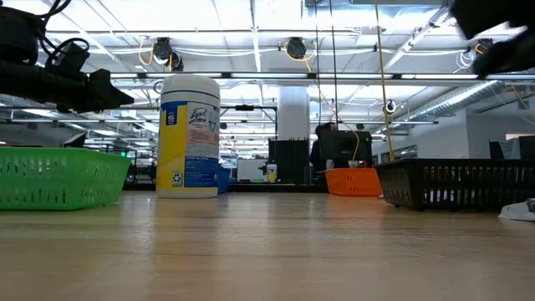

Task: Pick & Place First Aid Supplies
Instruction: Put the gray towelette pack into the black bin

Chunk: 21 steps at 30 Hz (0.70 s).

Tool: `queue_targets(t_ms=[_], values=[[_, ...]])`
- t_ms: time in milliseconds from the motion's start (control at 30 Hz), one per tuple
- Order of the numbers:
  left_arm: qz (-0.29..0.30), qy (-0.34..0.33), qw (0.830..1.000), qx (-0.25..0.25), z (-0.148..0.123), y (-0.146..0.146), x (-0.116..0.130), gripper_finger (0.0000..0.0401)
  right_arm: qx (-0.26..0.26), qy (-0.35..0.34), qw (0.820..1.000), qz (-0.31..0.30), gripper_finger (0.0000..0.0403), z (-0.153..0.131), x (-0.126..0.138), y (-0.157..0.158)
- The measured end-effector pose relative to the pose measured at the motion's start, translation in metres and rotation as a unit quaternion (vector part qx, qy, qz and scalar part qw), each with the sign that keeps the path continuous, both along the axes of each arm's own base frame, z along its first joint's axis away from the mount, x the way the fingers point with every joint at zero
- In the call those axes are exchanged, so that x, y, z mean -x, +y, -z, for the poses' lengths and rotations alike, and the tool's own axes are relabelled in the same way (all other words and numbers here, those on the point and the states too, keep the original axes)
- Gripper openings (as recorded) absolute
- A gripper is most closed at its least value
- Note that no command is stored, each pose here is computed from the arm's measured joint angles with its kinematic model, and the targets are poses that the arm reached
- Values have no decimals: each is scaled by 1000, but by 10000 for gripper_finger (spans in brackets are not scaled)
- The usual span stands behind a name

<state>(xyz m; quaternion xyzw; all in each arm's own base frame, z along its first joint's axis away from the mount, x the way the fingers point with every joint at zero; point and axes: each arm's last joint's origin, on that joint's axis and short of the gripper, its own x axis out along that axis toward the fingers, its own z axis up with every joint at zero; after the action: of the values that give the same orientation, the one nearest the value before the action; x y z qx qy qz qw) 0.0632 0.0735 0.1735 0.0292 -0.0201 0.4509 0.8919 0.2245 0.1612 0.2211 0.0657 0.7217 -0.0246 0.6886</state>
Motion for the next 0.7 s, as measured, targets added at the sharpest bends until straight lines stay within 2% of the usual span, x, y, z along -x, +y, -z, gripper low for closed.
queue_targets(t_ms=[233,467,700], values=[[0,0,1000,0,0,0,0,289,15,2,1000,1,8,0,-25,-50],[0,0,1000,0,0,0,0,292,14,7,1000,12,15,0,-40,-97],[0,0,1000,0,0,0,0,282,11,3,1000,28,12,0,-45,-124]])
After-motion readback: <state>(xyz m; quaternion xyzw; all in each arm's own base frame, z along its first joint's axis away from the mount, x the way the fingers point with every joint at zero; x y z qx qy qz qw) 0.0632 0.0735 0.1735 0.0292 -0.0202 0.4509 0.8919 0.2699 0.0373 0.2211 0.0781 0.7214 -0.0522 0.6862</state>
